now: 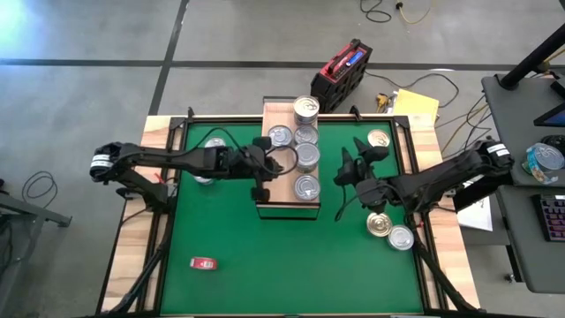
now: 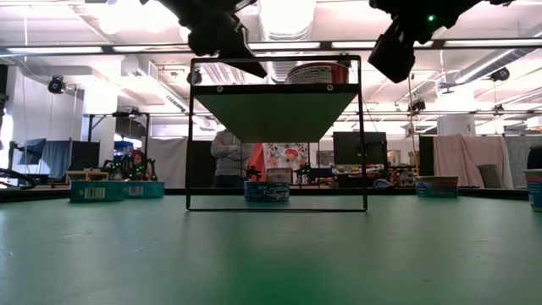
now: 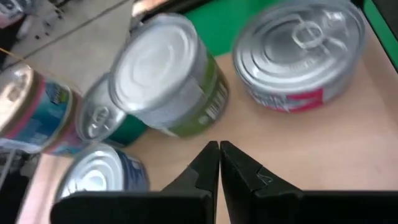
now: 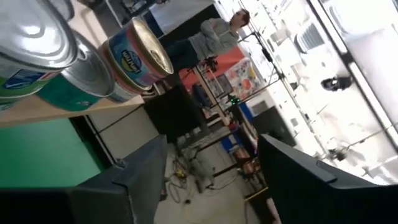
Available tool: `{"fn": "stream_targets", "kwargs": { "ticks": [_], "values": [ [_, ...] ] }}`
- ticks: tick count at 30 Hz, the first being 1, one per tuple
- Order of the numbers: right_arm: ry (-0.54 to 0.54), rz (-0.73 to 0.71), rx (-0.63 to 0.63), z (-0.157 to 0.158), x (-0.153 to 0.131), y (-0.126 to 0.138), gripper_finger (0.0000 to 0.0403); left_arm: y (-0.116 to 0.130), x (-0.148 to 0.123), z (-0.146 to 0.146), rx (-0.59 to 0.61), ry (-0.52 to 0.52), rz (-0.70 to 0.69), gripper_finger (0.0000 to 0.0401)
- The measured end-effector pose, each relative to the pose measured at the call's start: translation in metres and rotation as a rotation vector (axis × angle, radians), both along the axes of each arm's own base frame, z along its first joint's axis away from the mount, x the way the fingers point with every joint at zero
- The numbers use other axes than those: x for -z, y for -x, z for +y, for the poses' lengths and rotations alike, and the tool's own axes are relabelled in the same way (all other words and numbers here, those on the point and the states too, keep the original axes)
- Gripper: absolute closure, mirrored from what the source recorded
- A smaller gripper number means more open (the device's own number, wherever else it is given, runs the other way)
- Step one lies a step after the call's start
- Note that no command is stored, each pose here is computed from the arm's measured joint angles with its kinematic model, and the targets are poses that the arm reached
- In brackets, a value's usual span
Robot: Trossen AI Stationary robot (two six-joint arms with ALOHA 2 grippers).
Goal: Stack canned seafood by type on shelf
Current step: Stack the blue tuna can on top of the blue tuna can on the shelf
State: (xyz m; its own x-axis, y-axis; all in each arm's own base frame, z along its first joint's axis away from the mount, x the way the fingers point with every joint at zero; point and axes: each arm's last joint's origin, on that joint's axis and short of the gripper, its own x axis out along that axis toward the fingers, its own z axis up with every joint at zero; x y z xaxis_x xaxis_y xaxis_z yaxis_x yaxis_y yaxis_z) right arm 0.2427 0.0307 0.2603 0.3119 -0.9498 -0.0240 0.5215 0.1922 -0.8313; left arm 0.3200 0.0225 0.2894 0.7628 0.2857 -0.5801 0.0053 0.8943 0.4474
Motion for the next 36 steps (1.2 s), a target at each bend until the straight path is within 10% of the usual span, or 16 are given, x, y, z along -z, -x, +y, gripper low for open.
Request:
{"fn": "stream_targets", "kwargs": {
  "ticks": [11, 36],
  "values": [
    [-0.095, -0.271, -0.016, -0.002, -0.010, 0.014, 0.0218, 0.027, -0.025, -0.017, 0.011, 0.055, -0.036, 0.0401],
    [-0.712, -0.355, -0.675, 0.039, -0.004, 0.028, 0.0355, 0.063, -0.008, -0.073, -0.063, 0.174, 0.073, 0.0401]
  ]
}}
